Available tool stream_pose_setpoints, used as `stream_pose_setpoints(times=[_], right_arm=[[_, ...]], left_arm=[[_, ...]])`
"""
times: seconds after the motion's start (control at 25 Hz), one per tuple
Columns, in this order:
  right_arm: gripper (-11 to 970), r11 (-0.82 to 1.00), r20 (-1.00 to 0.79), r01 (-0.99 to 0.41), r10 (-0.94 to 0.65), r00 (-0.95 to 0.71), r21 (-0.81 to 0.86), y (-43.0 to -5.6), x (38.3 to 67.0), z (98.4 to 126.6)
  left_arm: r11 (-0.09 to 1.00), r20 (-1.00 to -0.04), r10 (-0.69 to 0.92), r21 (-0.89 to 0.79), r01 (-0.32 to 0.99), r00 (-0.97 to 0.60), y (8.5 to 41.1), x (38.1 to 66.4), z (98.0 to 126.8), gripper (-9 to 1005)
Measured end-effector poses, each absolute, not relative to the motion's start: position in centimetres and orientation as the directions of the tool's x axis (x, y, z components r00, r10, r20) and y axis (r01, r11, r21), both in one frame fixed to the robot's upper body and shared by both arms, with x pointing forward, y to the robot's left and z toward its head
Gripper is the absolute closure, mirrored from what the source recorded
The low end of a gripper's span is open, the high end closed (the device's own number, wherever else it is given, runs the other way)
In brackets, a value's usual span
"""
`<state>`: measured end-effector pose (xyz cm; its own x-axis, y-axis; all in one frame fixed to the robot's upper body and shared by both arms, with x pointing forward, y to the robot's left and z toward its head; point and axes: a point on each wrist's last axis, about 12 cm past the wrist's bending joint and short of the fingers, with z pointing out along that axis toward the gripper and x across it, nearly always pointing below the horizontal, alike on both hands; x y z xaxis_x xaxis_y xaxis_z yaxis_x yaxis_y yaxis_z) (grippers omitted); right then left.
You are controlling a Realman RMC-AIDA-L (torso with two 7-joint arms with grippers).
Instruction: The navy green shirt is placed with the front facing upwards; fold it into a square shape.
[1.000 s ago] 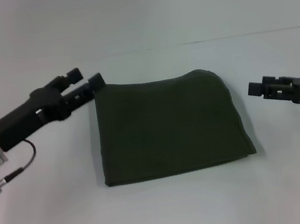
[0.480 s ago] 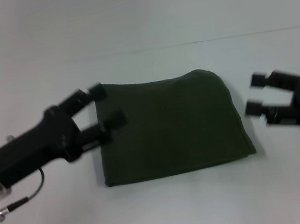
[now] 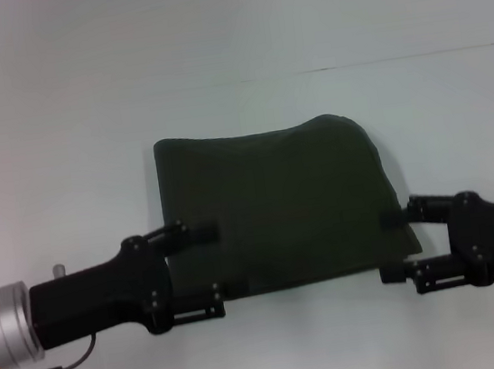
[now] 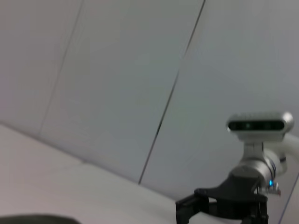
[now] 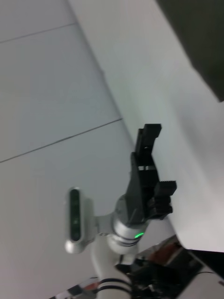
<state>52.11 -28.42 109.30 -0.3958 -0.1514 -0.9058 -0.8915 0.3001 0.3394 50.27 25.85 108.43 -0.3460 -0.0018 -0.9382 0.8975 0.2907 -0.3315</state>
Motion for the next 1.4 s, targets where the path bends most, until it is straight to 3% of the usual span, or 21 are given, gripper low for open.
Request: stream_pose_setpoints(times=[0.4,1.4], right_arm=[[34,0.303,-0.861,-0.876,-0.237,-0.45,0.374,-27.69,52.95,108.96],[34,0.315,-0.855,-0.87,-0.241,-0.459,0.379,-27.53,52.6,108.33]], left_arm=[[0.24,-0.905,0.134,-0.365,0.899,-0.403,25.14,50.63,108.29,93],[0.241,-0.903,0.146,-0.364,0.9,-0.404,25.07,50.84,108.32,94]])
